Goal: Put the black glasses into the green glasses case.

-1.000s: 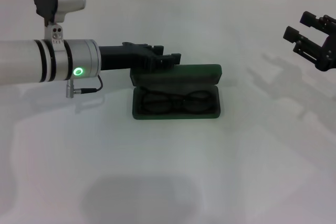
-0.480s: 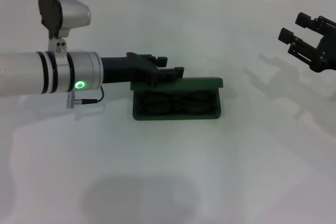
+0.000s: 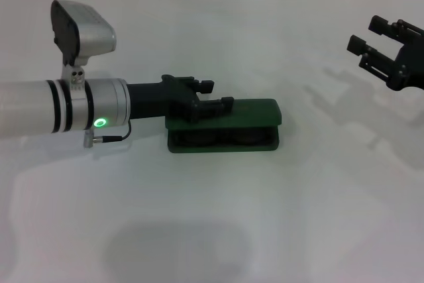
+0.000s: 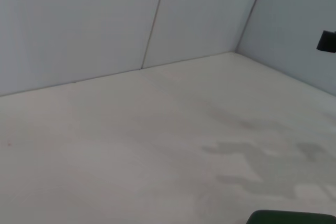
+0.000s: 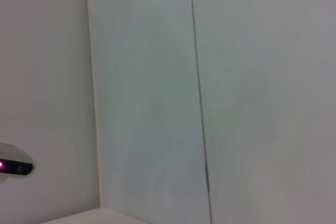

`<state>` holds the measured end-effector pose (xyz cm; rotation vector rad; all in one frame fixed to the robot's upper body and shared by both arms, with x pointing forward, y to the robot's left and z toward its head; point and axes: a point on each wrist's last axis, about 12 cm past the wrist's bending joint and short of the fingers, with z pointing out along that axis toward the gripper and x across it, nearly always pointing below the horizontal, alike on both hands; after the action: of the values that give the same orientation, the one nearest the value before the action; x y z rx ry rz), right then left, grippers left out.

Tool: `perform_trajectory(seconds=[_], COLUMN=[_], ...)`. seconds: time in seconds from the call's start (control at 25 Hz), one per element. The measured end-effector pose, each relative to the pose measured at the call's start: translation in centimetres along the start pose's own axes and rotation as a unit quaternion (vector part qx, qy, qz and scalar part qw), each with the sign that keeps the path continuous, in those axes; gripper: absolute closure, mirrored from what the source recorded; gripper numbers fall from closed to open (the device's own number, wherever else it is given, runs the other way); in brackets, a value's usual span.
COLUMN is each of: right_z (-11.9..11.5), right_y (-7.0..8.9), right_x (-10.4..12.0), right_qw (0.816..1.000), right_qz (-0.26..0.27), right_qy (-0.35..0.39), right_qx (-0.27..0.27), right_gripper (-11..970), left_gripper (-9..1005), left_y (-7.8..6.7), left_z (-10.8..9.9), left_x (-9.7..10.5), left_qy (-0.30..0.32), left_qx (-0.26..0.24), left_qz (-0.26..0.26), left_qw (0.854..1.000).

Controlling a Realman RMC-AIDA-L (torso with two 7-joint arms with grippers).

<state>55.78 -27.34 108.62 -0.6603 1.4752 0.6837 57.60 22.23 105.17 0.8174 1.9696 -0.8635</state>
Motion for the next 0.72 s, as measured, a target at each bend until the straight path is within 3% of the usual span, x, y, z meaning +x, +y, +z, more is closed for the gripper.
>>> perform_trajectory(seconds=[0.48, 0.56, 0.6, 0.64, 0.72], right_z=[0.5, 0.8, 0.9, 1.1, 1.5], right_y=[0.5, 1.1, 1.5, 2.0, 3.0], right_x=[-0.1, -0.2, -0.3, -0.4, -0.7], right_qw=[1.000, 0.999, 0.998, 0.996, 0.989], right_qz=[-0.005, -0.012, -0.018, -0.025, -0.045], right_qy=[-0.001, 0.000, 0.000, 0.001, 0.007], right_qx=[-0.018, -0.042, -0.060, -0.084, -0.139], right_gripper=[407, 407, 407, 406, 406], left_gripper=[305, 299, 296, 292, 286], left_y=[-0.2, -0.7, -1.6, -1.6, -2.9], left_z=[-0.2, -0.7, -1.7, -1.7, -3.4], left_x=[0.5, 0.2, -0.2, -0.2, -0.4], left_qy=[-0.002, -0.028, -0.064, -0.064, -0.101], left_qx=[0.005, 0.028, 0.068, 0.068, 0.127], left_qz=[0.018, 0.025, 0.042, 0.042, 0.070], left_qw=[1.000, 0.999, 0.995, 0.995, 0.984])
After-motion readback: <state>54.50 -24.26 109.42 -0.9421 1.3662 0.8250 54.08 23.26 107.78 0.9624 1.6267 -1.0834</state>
